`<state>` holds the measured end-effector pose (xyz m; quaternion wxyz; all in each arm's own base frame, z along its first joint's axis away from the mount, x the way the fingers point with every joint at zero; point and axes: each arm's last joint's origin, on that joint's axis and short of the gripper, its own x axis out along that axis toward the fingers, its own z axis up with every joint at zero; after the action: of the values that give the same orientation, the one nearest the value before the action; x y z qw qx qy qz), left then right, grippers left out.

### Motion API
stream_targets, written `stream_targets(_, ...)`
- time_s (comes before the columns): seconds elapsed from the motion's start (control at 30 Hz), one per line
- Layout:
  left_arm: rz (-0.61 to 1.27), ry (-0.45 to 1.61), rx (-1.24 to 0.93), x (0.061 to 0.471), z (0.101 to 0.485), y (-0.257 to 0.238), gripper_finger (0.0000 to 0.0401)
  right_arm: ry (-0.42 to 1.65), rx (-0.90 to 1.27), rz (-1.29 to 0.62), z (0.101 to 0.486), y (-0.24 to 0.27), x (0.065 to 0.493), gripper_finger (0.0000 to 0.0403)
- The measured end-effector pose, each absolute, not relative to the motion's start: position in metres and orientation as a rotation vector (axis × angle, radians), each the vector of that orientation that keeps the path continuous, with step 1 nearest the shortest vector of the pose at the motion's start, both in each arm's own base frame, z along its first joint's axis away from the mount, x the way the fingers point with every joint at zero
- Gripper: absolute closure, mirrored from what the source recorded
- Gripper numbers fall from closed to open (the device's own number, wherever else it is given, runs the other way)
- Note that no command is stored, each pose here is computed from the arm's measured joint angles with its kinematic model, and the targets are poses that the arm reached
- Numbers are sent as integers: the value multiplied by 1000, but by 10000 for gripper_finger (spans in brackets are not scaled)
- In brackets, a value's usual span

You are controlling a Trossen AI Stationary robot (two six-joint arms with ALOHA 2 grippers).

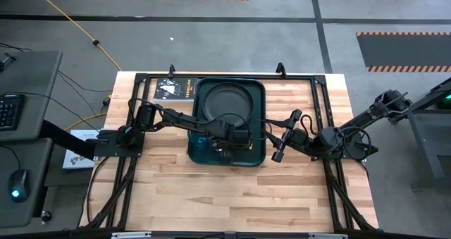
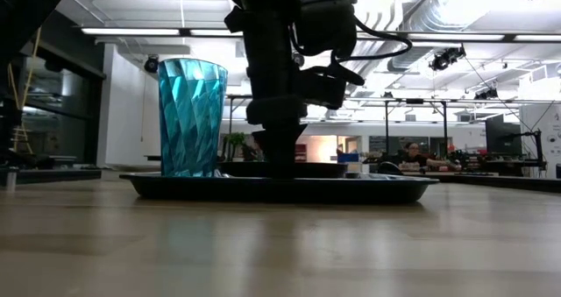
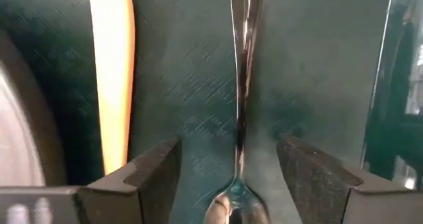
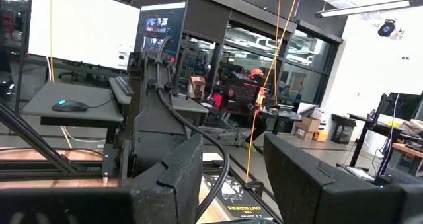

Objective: Pick and place plate/cup/fork/spoon on tray
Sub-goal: Adjust the black serving tray

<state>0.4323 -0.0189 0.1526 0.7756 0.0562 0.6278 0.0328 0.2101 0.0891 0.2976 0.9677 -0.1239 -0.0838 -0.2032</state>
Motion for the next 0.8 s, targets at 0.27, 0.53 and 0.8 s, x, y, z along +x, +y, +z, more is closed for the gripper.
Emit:
stream_targets(0.27, 57, 1343, 138, 434, 153, -20, 163, -167, -253, -410, 297, 89, 210, 249)
stream_targets(0.53, 76, 1281, 108, 440, 154, -21, 164, -166, -253, -410, 297, 89, 210, 249)
stream_targets(0.8, 77, 1284, 108, 439, 154, -21, 163, -167, -253, -410, 297, 89, 210, 249)
